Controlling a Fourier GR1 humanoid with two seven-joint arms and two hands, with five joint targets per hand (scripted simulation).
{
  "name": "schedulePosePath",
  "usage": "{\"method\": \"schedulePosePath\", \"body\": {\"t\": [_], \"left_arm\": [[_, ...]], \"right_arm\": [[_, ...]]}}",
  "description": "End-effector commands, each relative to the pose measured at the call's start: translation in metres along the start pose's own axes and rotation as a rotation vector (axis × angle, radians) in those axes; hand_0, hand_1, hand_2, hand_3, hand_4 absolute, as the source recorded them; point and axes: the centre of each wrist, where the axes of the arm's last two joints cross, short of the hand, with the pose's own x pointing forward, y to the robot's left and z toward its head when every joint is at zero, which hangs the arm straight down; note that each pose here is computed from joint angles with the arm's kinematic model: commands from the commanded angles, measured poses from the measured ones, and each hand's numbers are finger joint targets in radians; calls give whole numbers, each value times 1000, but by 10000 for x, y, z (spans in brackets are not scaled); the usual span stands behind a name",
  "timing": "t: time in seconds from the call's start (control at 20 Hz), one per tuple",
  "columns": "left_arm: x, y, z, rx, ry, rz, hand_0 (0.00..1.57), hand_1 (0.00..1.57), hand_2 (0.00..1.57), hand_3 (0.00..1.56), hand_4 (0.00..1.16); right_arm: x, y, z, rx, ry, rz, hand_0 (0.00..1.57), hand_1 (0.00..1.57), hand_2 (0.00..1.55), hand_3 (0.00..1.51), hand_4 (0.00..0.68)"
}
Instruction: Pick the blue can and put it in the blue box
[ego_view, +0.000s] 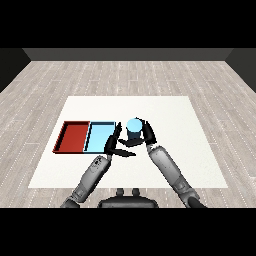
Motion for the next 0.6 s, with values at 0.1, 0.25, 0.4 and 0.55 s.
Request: {"method": "schedulePosePath", "body": {"t": [0.1, 0.25, 0.4, 0.55], "left_arm": [[-57, 32, -8, 17, 11, -7, 0, 0, 0, 0, 0], [-11, -60, 136, 6, 25, -8, 0, 0, 0, 0, 0], [104, -127, -46, -1, 19, 12, 0, 0, 0, 0, 0], [-97, -142, 14, -6, 16, 14, 0, 0, 0, 0, 0]], "right_arm": [[35, 38, -143, 10, 4, 0, 1486, 1486, 1455, 1385, 576], [17, -40, -184, 28, 2, -4, 1494, 1494, 1456, 1381, 570], [-15, 90, 133, 25, 4, 7, 1489, 1489, 1453, 1380, 556], [81, 192, -98, 43, 0, 28, 1501, 1501, 1456, 1375, 544]]}}
